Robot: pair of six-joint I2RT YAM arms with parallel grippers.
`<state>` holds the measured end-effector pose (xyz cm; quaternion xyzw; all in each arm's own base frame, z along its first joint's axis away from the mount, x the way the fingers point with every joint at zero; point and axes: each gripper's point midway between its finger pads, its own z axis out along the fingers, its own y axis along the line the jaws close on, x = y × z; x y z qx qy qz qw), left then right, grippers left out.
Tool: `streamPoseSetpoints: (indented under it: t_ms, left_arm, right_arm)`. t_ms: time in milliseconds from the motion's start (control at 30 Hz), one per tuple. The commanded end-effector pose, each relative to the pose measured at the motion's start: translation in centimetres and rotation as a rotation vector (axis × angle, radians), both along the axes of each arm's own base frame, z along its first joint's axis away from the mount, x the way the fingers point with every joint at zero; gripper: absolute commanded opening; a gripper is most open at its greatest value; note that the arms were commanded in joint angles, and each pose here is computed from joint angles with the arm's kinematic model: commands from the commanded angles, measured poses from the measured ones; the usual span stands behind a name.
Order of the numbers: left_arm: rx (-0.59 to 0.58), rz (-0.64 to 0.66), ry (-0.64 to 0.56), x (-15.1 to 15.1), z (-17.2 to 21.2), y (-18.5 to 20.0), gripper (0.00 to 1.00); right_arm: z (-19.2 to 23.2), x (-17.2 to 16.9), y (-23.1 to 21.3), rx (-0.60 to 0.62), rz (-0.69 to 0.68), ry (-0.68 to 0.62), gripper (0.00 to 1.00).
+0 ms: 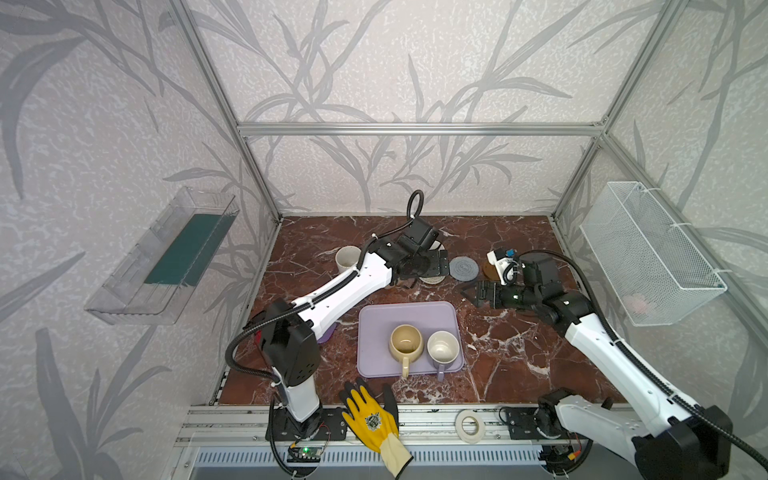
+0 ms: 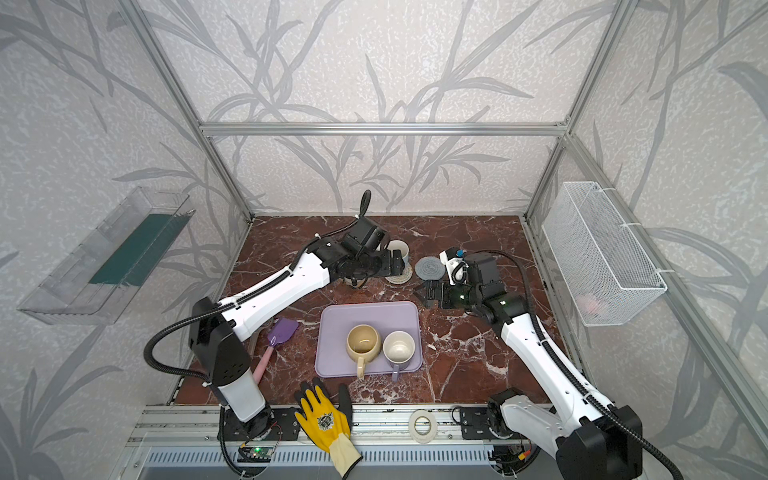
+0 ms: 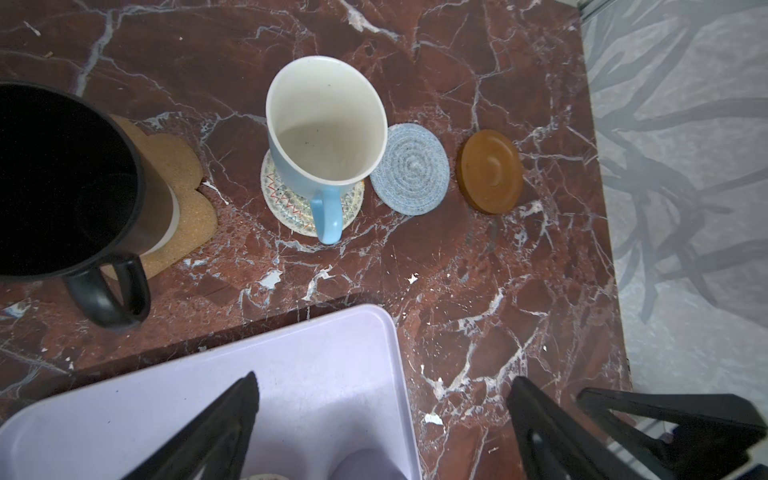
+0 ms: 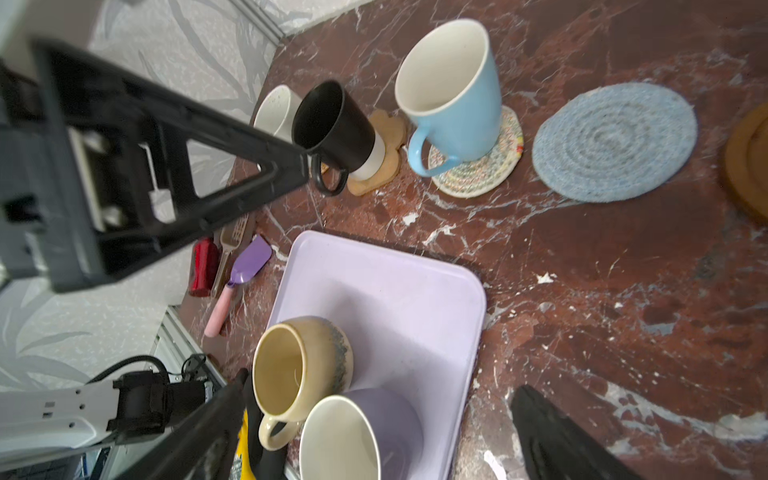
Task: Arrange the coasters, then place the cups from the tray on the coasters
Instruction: 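Open the left gripper and raise it away from the light blue mug, then lower the right gripper onto the beige drip-glazed mug rim while left hovers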
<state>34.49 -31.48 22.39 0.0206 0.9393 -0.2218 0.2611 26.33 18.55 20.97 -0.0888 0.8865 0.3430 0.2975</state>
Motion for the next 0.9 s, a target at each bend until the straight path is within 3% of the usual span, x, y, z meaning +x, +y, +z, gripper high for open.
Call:
streamPoseSetpoints:
  t_ms: [0, 200, 367, 533, 867]
  left_arm:
    - [0.000, -0.052, -0.020, -2.3, 1.5, 1.5, 0.96]
    - [-0.013, -0.023, -0.023, -5.9, 1.1, 5.5, 0.99]
    - [-0.010, 0.003, -0.046, -8.7, 0.8, 9.1, 0.99]
    - [-0.020, 0.021, -0.001, -11.6, -1.1, 11.7, 0.99]
    - [-0.113, 0.008, 0.080, -15.9, -3.8, 13.2, 0.99]
  right_arm:
    - [-1.2, -2.2, -0.2, -0.095, 0.007, 0.013, 0.99]
    - [-1.9, -5.1, 1.5, -0.232, 0.072, -0.004, 0.99]
    - [-1.9, -7.9, 3.5, -0.277, 0.145, -0.016, 0.99]
    - [-2.3, -10.0, 4.6, -0.365, 0.188, -0.017, 0.99]
    - [-2.6, -14.2, 9.0, -0.434, 0.284, -0.074, 0.99]
